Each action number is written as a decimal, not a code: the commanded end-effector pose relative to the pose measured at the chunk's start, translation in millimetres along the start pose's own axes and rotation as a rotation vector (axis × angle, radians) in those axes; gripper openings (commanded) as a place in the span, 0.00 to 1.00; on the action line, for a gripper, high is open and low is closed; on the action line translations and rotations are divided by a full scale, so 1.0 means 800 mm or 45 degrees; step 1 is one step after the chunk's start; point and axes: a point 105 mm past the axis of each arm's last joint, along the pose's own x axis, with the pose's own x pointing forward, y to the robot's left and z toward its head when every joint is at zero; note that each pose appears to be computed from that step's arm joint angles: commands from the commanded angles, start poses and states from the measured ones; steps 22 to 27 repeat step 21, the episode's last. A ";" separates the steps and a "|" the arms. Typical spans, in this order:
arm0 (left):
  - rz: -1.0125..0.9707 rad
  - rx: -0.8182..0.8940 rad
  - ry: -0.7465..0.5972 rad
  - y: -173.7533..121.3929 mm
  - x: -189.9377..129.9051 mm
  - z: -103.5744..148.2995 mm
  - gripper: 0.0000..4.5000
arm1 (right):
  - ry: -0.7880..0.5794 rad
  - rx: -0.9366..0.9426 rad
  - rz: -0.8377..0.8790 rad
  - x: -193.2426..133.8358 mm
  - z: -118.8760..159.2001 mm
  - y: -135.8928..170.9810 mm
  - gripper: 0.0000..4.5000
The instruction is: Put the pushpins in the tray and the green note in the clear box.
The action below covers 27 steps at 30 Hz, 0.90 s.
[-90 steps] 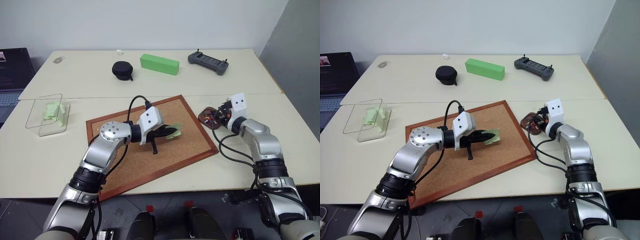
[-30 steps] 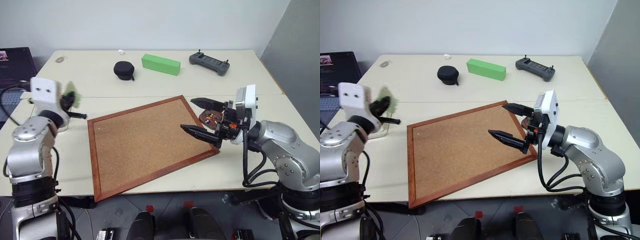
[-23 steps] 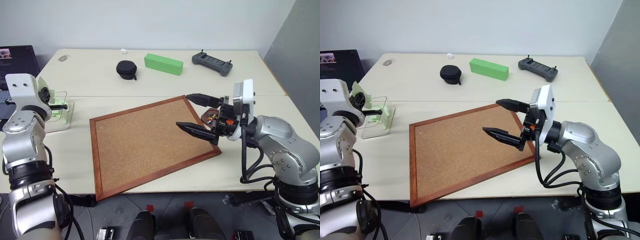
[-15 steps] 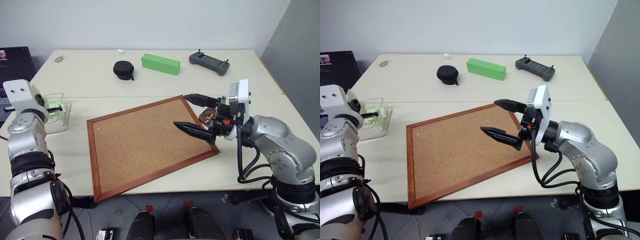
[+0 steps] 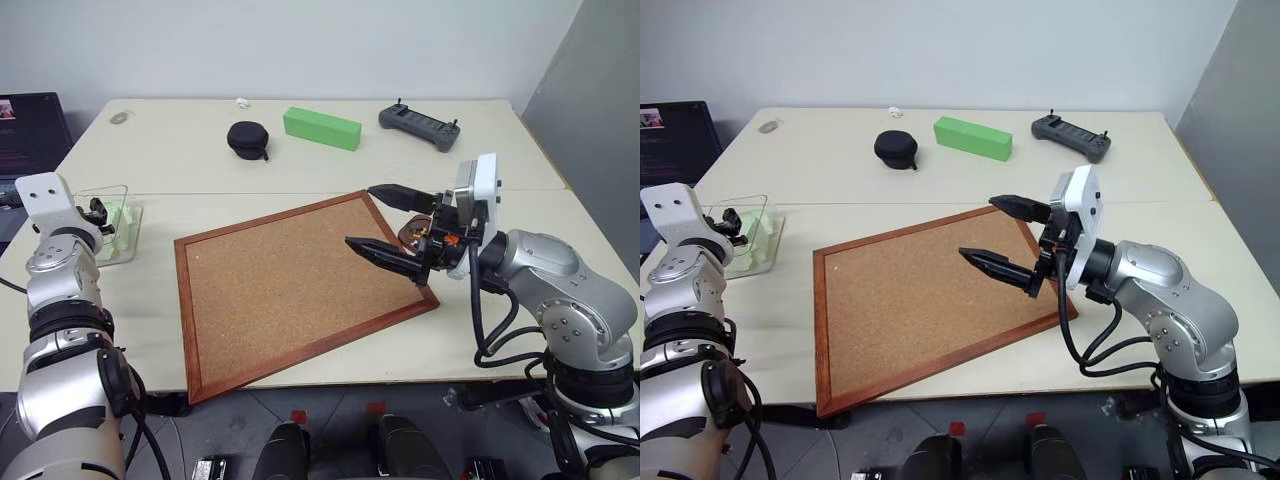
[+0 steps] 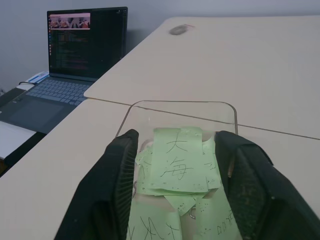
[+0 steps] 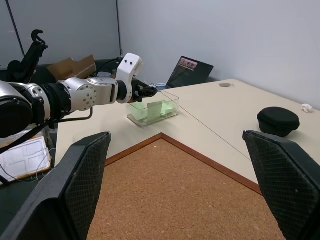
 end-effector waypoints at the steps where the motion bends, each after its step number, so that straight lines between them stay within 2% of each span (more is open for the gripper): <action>1: -0.051 0.082 -0.126 0.004 -0.003 0.040 0.78 | -0.038 -0.058 0.003 -0.004 0.015 0.004 1.00; 4: -0.191 0.130 -0.173 -0.022 -0.013 0.048 0.93 | -0.020 -0.066 -0.041 -0.008 0.011 -0.001 1.00; 5: -0.270 0.159 -0.195 -0.037 -0.021 0.050 0.98 | -0.001 -0.081 -0.116 -0.011 0.005 -0.008 1.00; 8: -0.534 0.171 -0.228 -0.097 -0.066 0.047 0.99 | 0.066 -0.130 -0.418 -0.026 -0.016 -0.033 1.00; 13: -0.637 0.093 -0.223 -0.140 -0.130 0.033 0.99 | 0.181 -0.180 -0.769 -0.054 -0.055 -0.051 1.00; 21: -0.655 0.094 -0.073 -0.164 -0.196 -0.033 0.99 | 0.281 -0.184 -1.084 -0.092 -0.104 -0.043 1.00; 27: -0.655 0.094 -0.073 -0.164 -0.196 -0.033 0.99 | 0.281 -0.184 -1.084 -0.092 -0.104 -0.043 1.00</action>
